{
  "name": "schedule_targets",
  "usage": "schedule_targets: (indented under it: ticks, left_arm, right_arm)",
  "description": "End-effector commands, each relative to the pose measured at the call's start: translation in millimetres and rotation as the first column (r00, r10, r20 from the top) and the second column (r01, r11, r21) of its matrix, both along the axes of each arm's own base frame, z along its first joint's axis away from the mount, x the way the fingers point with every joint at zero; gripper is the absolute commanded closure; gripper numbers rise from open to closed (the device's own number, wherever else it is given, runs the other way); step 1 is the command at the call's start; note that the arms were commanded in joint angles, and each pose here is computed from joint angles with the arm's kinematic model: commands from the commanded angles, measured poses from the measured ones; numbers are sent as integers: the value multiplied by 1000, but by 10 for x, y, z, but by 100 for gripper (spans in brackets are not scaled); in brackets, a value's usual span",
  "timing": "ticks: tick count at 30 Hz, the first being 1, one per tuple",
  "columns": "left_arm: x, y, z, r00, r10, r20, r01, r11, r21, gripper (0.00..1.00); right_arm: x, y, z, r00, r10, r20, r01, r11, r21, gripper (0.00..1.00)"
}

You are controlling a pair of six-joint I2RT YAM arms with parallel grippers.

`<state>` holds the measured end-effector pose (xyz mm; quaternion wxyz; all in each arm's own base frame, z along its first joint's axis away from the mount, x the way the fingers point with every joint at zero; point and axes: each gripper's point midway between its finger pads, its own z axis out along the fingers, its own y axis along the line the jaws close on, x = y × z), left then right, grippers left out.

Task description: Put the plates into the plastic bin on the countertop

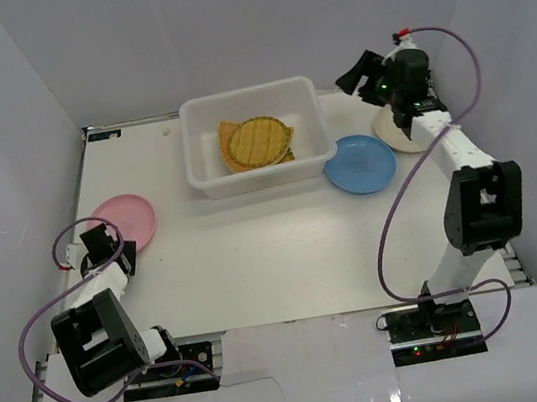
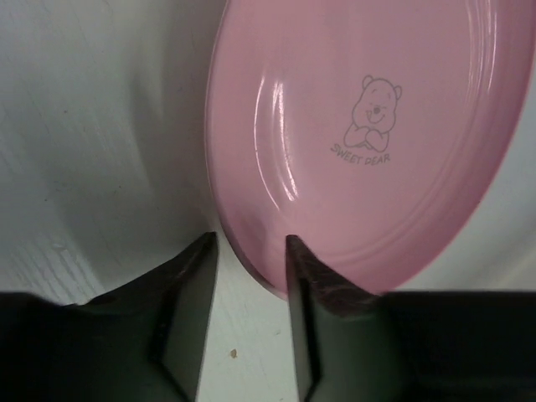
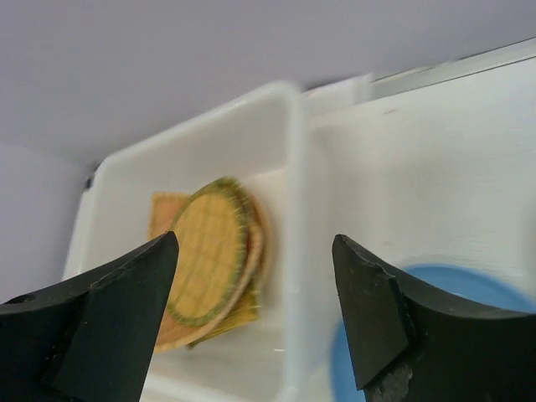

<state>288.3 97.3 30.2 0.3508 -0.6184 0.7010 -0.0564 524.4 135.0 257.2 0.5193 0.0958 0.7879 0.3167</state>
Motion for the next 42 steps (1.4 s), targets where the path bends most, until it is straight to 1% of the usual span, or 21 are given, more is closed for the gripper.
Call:
schedule_targets:
  ticks: [1, 2, 4, 5, 8, 11, 14, 16, 17, 19, 20, 24, 27, 28, 30, 31, 32, 34, 35, 37, 42]
  left_arm:
    - [82, 20, 24, 1000, 6, 12, -6, 1000, -14, 56]
    - [95, 19, 31, 1000, 2, 13, -2, 1000, -14, 69]
    - [113, 29, 62, 1000, -16, 0, 16, 1000, -4, 85]
    - [126, 37, 94, 1000, -25, 0, 25, 1000, 4, 100]
    - [139, 60, 285, 998, -60, 2, 59, 997, 43, 100]
    - [173, 40, 628, 992, -107, 68, 101, 991, 91, 100]
    - [240, -2, 1379, 951, -183, 251, 133, 970, 205, 100]
    - [291, -145, 1711, 923, -247, 295, 186, 957, 222, 100]
    - [384, -262, 2013, 884, -303, 357, 229, 945, 235, 100]
    - [469, -419, 2311, 836, -346, 425, 262, 933, 245, 100]
    - [517, -518, 2539, 796, -377, 474, 287, 924, 254, 100]
    - [733, -999, 2997, 669, -513, 538, 396, 858, 326, 100]
    - [1001, -1539, 3018, 594, -627, 504, 534, 776, 335, 100]
    - [1128, -1805, 2843, 575, -670, 469, 602, 735, 312, 100]
    - [1250, -2129, 2857, 520, -728, 447, 658, 675, 334, 100]
    - [1316, -2247, 2814, 496, -752, 433, 687, 645, 334, 100]
    - [1477, -2368, 2557, 495, -778, 386, 729, 614, 303, 100]
    - [1605, -2651, 2567, 438, -819, 370, 770, 554, 316, 100]
    - [1743, -2752, 2291, 441, -836, 326, 798, 531, 283, 100]
    - [1863, -2943, 2284, 402, -861, 312, 823, 489, 290, 100]
    - [2122, -3087, 1705, 411, -889, 200, 864, 451, 227, 100]
  right_arm:
    - [-177, -809, -271, 977, -213, -30, 208, 970, -125, 22]
    - [-246, -1076, -415, 959, -279, -55, 267, 950, -160, 22]
    - [-456, -1413, -724, 922, -376, -90, 342, 903, -259, 22]
    - [-539, -1580, -855, 905, -409, -120, 361, 885, -293, 20]
    - [-681, -1829, -1169, 866, -470, -169, 380, 839, -389, 17]
    - [-712, -1816, -1396, 863, -456, -217, 344, 846, -407, 17]
    - [-700, -1745, -1581, 866, -423, -266, 305, 869, -391, 23]
    - [-771, -1688, -1792, 849, -404, -341, 263, 882, -391, 28]
    - [-772, -1678, -1822, 847, -401, -348, 257, 884, -391, 31]
    - [-796, -1605, -1907, 848, -382, -366, 234, 891, -388, 36]
    - [-843, -1573, -1976, 845, -376, -380, 222, 893, -390, 42]
    - [-946, -1502, -2149, 833, -372, -409, 201, 893, -403, 53]
    - [-1011, -1502, -2205, 824, -384, -418, 208, 890, -407, 77]
    - [-1021, -1516, -2136, 826, -398, -399, 226, 883, -412, 86]
    - [-1073, -1552, -2081, 822, -422, -382, 248, 869, -428, 91]
    - [-1074, -1565, -2007, 825, -434, -363, 264, 862, -432, 92]
    - [-1074, -1579, -1817, 836, -446, -320, 292, 855, -430, 92]
    - [-1118, -1606, -1648, 840, -466, -278, 324, 842, -431, 92]
    - [-1125, -1620, -1410, 851, -475, -226, 356, 836, -417, 92]
    - [-1161, -1657, -1195, 850, -496, -180, 392, 822, -414, 92]
    - [-1245, -1739, -303, 845, -535, 11, 505, 790, -347, 92]
